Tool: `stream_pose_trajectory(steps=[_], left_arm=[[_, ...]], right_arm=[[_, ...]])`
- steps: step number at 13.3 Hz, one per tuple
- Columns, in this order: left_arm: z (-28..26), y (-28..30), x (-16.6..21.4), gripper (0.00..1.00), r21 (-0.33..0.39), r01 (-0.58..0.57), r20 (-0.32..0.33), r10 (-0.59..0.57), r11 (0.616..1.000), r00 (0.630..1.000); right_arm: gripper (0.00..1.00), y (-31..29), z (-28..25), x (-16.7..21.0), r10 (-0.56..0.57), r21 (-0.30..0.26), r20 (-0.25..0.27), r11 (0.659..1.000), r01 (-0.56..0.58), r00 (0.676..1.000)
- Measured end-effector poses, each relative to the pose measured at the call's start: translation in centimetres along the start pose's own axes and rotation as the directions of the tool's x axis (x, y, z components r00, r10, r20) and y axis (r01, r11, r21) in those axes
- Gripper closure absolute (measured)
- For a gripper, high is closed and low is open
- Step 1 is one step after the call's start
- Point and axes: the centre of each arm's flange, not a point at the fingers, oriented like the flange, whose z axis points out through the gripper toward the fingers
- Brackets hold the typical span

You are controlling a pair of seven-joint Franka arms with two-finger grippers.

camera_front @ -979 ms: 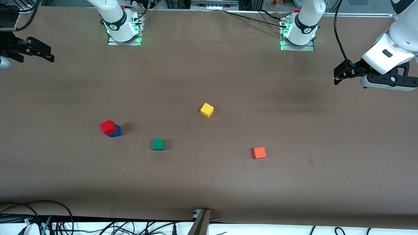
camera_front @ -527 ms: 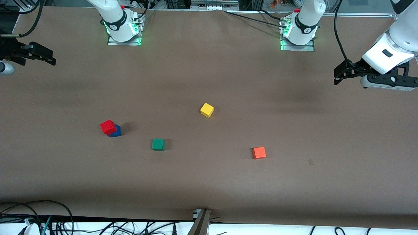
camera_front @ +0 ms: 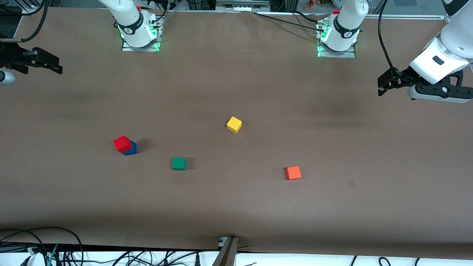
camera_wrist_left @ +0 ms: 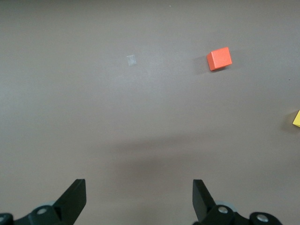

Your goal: Pass red block to right arm, stack on blue

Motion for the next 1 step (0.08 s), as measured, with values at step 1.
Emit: stream_pose_trajectory(steps=[1], left_arm=[[0.00, 0.00, 0.00, 0.00, 0.000, 0.000, 0.000, 0.000, 1.000, 1.000]], right_arm=[[0.00, -0.01, 0.00, 0.00, 0.000, 0.000, 0.000, 1.000, 0.000, 1.000]])
